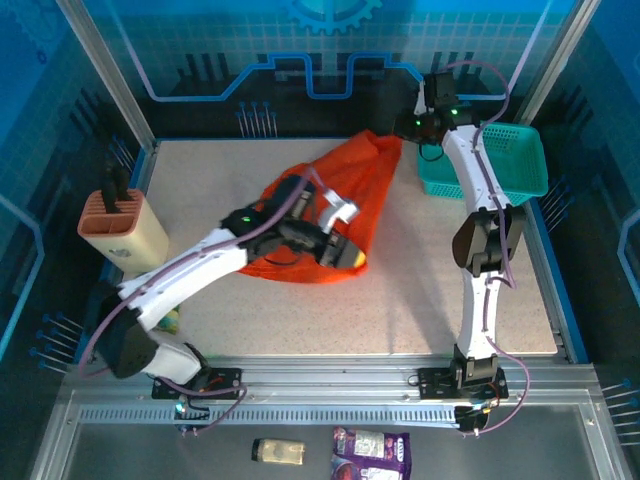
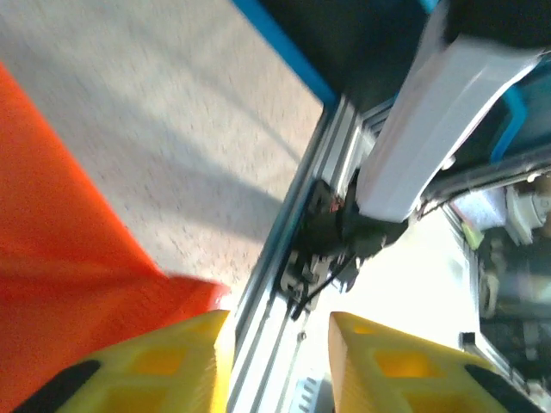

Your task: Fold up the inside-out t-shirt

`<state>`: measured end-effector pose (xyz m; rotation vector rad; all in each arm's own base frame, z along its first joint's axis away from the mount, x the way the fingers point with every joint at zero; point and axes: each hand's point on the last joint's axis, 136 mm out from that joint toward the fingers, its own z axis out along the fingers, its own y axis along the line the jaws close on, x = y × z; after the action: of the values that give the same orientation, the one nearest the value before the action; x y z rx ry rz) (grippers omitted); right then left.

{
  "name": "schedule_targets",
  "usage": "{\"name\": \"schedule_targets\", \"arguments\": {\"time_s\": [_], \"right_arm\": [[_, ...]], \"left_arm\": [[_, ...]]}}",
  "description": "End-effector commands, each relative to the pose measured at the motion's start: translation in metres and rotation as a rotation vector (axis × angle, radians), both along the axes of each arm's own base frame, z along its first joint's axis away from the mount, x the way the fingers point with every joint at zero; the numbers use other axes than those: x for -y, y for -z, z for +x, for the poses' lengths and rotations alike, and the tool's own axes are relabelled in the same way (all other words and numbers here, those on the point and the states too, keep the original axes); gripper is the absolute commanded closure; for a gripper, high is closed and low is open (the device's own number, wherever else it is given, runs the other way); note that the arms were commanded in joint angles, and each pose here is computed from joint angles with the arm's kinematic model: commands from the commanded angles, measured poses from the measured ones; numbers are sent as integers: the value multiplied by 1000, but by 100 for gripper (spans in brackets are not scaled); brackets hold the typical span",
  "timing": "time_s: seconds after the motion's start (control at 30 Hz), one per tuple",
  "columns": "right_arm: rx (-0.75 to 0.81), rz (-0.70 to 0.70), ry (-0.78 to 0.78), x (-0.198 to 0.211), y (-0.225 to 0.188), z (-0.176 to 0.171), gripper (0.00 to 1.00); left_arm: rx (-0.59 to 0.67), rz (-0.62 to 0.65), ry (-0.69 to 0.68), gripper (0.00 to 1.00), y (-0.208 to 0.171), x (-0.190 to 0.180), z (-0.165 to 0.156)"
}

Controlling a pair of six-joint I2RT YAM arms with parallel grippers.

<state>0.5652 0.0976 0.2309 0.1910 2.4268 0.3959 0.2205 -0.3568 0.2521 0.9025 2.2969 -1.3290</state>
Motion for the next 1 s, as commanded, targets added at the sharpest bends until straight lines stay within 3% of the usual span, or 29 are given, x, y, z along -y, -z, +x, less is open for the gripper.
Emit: {"name": "schedule_targets", "arguments": {"time_s": [0.0, 0.13, 0.3, 0.43, 0.67, 0.97], "right_arm": [[11, -1, -32, -9, -23, -36, 65], [-42, 15, -96, -17, -20, -67, 64], [-119, -38, -253, -43, -4, -118, 63], [-180, -63, -357, -67, 18, -162, 63], [-335, -70, -414, -101, 72, -249, 63], [-509, -23, -177, -116, 137, -319, 63]], "left_arm": [[101, 50, 12, 61, -11, -2, 3], [164, 199, -33, 59, 13, -24, 18], [149, 445, -62, 59, 63, -70, 34], [124, 556, -104, 59, 89, -103, 48], [83, 515, -342, 57, 87, -153, 94], [76, 444, -545, 57, 77, -195, 134]]}}
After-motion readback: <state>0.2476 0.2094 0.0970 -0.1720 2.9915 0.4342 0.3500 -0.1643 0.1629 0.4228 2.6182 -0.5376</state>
